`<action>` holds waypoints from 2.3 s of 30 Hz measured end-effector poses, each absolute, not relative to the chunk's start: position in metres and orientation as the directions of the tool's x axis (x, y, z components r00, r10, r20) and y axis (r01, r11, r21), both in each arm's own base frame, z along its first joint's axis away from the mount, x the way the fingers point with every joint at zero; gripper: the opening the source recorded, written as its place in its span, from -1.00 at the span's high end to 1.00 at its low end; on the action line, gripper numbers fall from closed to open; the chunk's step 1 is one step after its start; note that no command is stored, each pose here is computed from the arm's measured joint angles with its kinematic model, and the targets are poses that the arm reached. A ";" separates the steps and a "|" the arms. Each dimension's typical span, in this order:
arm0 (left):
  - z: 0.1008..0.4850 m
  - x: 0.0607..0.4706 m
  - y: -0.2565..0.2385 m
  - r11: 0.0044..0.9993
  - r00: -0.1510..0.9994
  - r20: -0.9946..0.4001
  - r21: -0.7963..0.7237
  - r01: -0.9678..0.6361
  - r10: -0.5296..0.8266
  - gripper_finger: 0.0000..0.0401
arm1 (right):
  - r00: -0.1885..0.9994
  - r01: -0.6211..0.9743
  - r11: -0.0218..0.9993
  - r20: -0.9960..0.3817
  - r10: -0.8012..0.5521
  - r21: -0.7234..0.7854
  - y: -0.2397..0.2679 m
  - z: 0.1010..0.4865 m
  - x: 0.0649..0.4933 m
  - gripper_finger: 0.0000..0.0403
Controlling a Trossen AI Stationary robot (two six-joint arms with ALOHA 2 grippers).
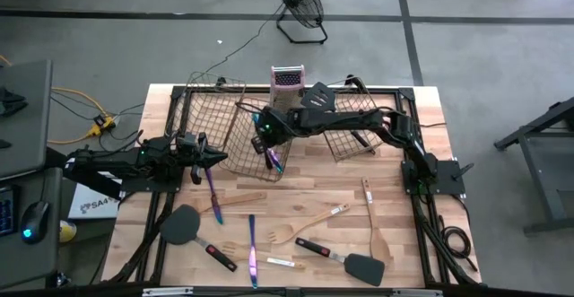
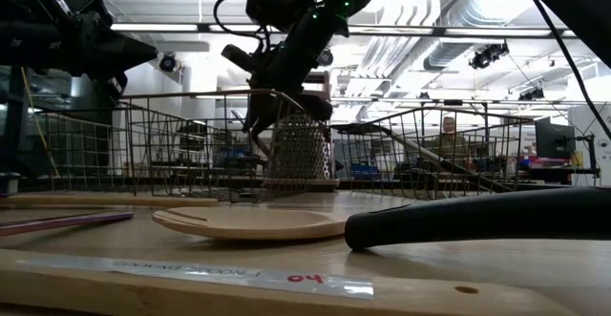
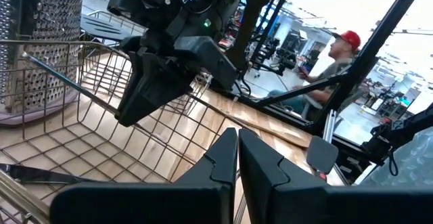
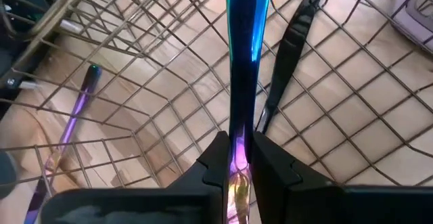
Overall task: Pick & Place Kitchen Items
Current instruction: Put the right blue table knife into the middle wire basket
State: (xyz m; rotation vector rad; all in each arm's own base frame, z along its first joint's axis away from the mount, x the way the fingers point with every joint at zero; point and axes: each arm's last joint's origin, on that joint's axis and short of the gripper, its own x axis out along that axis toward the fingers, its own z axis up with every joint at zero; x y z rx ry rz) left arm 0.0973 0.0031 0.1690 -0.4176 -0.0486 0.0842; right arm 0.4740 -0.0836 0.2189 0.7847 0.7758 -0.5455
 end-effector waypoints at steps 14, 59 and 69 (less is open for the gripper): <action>0.169 0.097 0.003 0.911 0.995 0.030 -0.407 -0.072 0.092 0.93 | 0.671 0.649 0.604 -0.722 -0.168 0.462 -0.083 0.242 0.472 0.83; 0.169 0.097 0.003 0.911 0.996 0.030 -0.407 -0.068 0.088 0.93 | 0.602 0.775 0.394 -0.767 -0.222 0.494 -0.082 0.219 0.476 0.80; 0.169 0.097 0.003 0.911 0.996 0.030 -0.407 -0.068 0.088 0.93 | 0.604 0.770 0.398 -0.771 -0.202 0.499 -0.079 0.219 0.476 0.79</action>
